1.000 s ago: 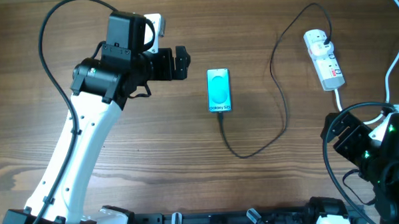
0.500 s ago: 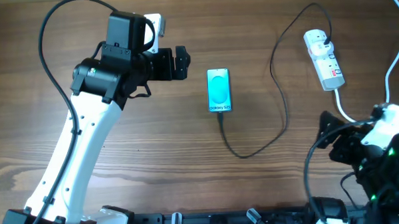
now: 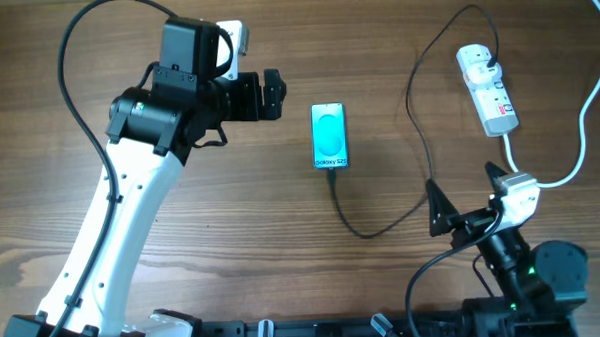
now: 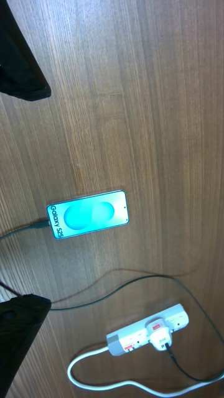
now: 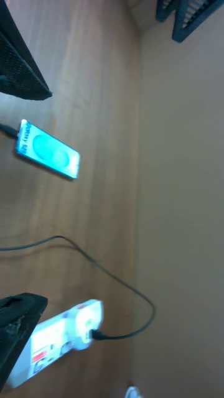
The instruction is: Plug charger to phone and switch on socket
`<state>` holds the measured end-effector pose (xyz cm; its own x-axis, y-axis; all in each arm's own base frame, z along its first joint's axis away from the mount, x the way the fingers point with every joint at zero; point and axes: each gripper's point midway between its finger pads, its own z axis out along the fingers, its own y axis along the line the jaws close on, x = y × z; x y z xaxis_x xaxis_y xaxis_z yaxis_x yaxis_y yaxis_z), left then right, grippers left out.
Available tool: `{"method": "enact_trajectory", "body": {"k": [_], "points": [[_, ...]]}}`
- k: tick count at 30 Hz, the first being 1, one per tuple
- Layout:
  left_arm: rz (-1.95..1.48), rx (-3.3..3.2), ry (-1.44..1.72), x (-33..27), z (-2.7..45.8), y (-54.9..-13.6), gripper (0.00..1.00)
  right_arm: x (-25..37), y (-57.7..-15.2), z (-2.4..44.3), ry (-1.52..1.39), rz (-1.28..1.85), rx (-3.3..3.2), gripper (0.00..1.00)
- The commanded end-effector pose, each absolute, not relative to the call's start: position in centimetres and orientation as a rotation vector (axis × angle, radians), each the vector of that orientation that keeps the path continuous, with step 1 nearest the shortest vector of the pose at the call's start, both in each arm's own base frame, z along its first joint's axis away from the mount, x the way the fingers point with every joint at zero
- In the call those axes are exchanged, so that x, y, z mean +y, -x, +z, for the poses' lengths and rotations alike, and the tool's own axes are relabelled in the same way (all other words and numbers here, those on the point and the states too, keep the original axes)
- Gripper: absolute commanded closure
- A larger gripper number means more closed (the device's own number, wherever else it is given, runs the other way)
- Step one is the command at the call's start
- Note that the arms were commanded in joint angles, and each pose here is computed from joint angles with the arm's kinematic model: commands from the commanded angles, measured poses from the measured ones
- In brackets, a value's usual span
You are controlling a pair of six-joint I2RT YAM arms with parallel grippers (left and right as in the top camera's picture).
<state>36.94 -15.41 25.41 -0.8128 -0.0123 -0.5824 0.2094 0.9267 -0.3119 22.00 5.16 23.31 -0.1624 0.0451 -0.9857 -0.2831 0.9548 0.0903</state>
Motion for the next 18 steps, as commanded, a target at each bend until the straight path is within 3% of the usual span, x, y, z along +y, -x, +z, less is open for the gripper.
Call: {"method": "enact_trajectory", "body": {"k": [1, 18], "points": [[-0.473, 2.473, -0.146, -15.1, 25.4, -37.1, 0.00, 5.7, -22.2, 22.4, 0.230, 0.289, 1.643, 0.00], [-0.473, 2.473, -0.146, -15.1, 25.4, -37.1, 0.00, 5.8, -22.7, 23.2, 0.384, 0.115, 1.394, 0.00]]}}
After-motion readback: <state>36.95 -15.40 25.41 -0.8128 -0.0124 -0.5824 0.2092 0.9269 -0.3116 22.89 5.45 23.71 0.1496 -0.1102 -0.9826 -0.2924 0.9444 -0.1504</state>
